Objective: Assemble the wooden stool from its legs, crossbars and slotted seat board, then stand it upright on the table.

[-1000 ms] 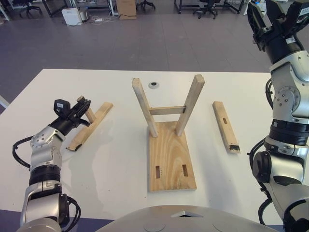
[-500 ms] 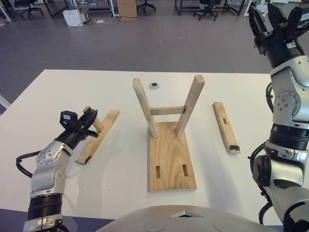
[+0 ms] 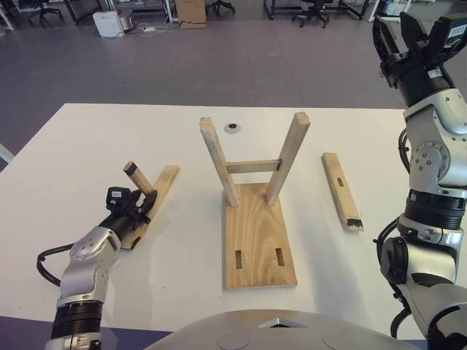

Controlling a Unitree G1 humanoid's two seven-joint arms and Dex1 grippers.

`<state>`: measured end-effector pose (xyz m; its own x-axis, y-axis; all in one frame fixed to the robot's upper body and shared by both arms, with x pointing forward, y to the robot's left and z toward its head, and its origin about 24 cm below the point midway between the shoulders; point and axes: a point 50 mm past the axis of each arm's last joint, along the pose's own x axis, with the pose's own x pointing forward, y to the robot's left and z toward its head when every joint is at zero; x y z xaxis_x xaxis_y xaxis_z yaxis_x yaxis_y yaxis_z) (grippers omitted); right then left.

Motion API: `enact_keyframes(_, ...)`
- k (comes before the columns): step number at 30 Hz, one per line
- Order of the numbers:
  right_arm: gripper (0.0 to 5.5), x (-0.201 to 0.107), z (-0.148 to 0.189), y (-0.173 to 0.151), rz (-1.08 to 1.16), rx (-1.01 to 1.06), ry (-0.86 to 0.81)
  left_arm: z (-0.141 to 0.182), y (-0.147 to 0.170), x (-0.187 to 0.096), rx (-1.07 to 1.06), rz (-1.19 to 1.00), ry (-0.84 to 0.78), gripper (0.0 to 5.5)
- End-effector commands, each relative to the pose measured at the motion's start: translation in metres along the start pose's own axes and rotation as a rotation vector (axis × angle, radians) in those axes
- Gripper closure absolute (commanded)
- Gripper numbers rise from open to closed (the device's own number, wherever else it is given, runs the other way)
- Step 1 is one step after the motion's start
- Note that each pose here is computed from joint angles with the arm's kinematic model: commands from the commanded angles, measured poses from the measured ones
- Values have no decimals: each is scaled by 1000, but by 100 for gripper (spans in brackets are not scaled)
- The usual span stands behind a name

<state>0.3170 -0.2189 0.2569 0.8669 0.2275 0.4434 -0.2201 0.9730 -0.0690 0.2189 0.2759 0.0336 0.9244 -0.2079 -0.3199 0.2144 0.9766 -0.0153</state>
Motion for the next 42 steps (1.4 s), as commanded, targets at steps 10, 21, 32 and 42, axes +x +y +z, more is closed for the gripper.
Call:
enact_keyframes(10,305,-32,-16,6,-107,40,58,23,8,-14,125,-48,224,98)
enact_keyframes(21,305,-34,-17,2,-131,33,73,0,1,-39,72,-96,451,200)
enact_keyframes(32,305,-35,-21,-2,-158,29,98,-1,-3,-37,88,-154,472,346)
enact_keyframes(42,305,-15,-8,11,-26,325,93,145,-3,3,129,-292,-142,346)
